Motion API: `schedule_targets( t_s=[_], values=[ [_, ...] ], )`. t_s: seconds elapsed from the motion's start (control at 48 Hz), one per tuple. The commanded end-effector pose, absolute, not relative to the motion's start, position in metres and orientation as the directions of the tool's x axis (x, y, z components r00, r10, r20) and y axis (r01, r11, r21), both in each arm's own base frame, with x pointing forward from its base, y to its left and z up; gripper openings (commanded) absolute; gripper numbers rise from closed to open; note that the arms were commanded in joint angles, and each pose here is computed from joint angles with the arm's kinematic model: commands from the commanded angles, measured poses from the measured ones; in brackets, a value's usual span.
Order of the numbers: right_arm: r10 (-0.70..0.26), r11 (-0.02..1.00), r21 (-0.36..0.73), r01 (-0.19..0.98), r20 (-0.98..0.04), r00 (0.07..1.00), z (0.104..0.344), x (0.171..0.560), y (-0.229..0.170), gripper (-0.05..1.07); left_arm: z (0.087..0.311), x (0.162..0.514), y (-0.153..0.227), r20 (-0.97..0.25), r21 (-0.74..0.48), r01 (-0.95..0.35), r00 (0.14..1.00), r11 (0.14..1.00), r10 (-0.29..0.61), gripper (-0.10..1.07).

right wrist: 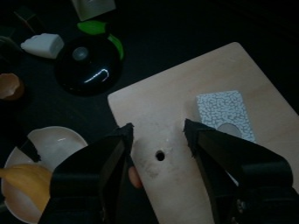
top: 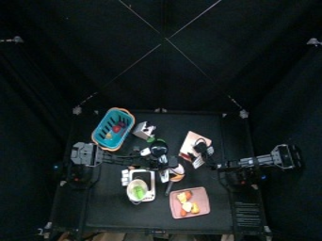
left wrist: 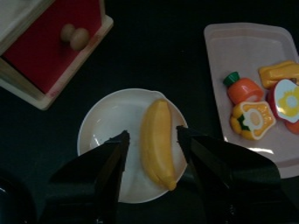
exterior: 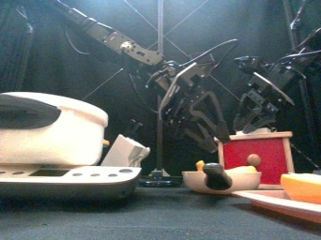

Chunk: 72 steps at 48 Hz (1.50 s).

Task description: Grab pot

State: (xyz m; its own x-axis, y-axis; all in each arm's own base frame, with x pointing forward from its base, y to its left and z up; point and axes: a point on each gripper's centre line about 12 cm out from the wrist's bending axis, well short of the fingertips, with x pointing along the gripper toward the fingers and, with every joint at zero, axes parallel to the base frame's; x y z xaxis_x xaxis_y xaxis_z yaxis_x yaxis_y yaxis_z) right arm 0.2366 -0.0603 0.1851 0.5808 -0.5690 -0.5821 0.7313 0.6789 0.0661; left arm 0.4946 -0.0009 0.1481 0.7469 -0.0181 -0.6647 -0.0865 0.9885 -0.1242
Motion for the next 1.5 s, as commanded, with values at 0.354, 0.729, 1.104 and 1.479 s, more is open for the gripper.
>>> schedule_targets(
  t_s=[0.354,0.729,1.104,1.479],
  values=[
    [-0.566,0.685,0.092,0.723,-0.557,0.608,0.197,0.243,-0.06,0.86,0.216,0.462,-0.021,-0.609,-0.134,-0.029,0.791,0.991,-0.059,0.85],
    [-0.513,0.737,0.113,0.666,-0.548,0.661,0.205,0.274,-0.052,0.86,0.225,0.397,-0.053,-0.718,-0.109,0.067,0.685,0.992,-0.125,0.85],
    [-0.314,0.841,0.22,0.495,-0.548,0.776,0.214,0.338,-0.02,0.86,0.246,0.329,-0.047,-0.597,-0.118,0.077,0.791,0.99,-0.133,0.85],
    [-0.115,0.866,0.37,0.337,-0.508,0.854,0.234,0.39,0.028,0.86,0.25,0.263,0.021,-0.323,-0.121,-0.125,0.943,0.985,0.08,0.84]
  ],
)
